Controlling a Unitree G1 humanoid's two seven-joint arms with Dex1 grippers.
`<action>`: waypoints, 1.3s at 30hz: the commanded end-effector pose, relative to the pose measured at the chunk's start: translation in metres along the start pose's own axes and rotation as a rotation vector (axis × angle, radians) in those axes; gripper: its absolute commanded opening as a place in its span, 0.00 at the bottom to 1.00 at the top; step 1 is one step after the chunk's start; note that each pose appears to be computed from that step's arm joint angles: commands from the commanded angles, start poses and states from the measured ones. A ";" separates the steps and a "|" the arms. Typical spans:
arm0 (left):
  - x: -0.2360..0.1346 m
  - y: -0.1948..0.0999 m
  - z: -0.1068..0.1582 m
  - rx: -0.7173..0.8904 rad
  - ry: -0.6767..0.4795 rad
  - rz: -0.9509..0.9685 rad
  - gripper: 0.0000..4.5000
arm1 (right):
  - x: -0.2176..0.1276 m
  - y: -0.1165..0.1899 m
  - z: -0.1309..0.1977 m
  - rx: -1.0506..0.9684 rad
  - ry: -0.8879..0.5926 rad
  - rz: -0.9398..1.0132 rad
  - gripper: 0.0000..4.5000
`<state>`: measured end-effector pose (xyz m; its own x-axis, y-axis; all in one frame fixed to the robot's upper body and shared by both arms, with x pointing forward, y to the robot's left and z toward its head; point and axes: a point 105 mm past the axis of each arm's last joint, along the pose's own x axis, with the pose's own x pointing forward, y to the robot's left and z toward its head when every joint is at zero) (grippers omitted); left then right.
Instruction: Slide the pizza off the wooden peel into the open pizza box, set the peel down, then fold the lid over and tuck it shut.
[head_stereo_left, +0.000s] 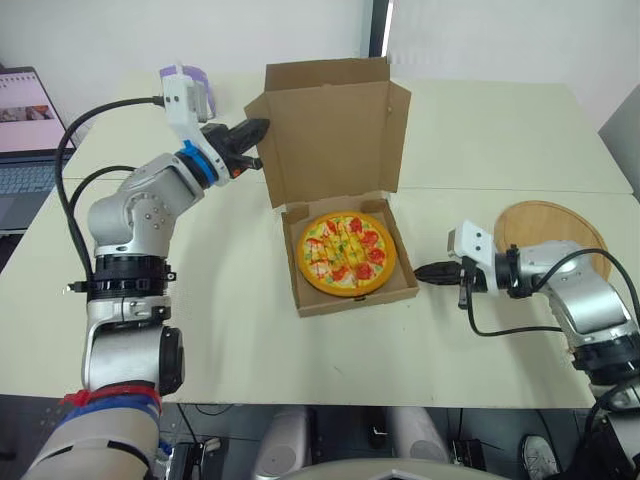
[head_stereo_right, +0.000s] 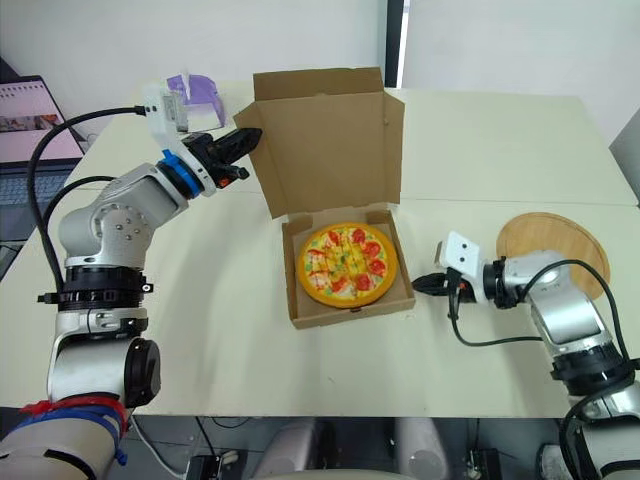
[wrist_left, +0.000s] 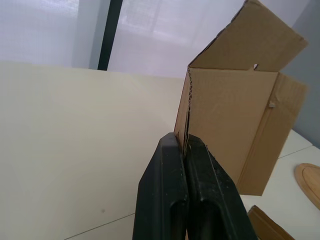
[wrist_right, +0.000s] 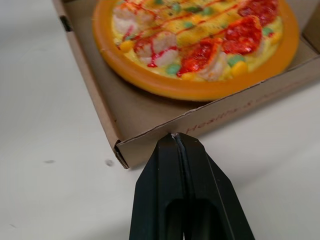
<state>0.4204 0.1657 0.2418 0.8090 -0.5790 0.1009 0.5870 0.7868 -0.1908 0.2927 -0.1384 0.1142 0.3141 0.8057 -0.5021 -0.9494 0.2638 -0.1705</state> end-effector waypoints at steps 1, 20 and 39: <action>0.010 -0.009 0.015 0.109 -0.033 -0.054 0.00 | -0.001 0.009 0.018 -0.020 -0.048 -0.007 0.01; 0.019 -0.002 0.021 0.170 -0.050 -0.066 0.00 | -0.039 -0.064 0.049 -0.060 -0.164 -0.379 0.09; 0.024 -0.012 0.024 0.202 -0.083 -0.078 0.00 | -0.037 -0.136 0.145 0.146 -0.525 -0.688 1.00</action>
<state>0.4364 0.1491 0.2457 0.7699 -0.6269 0.1193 0.6342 0.7724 -0.0344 0.4092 -0.1226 0.2595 0.7993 0.5961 0.0760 -0.5767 0.7964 -0.1821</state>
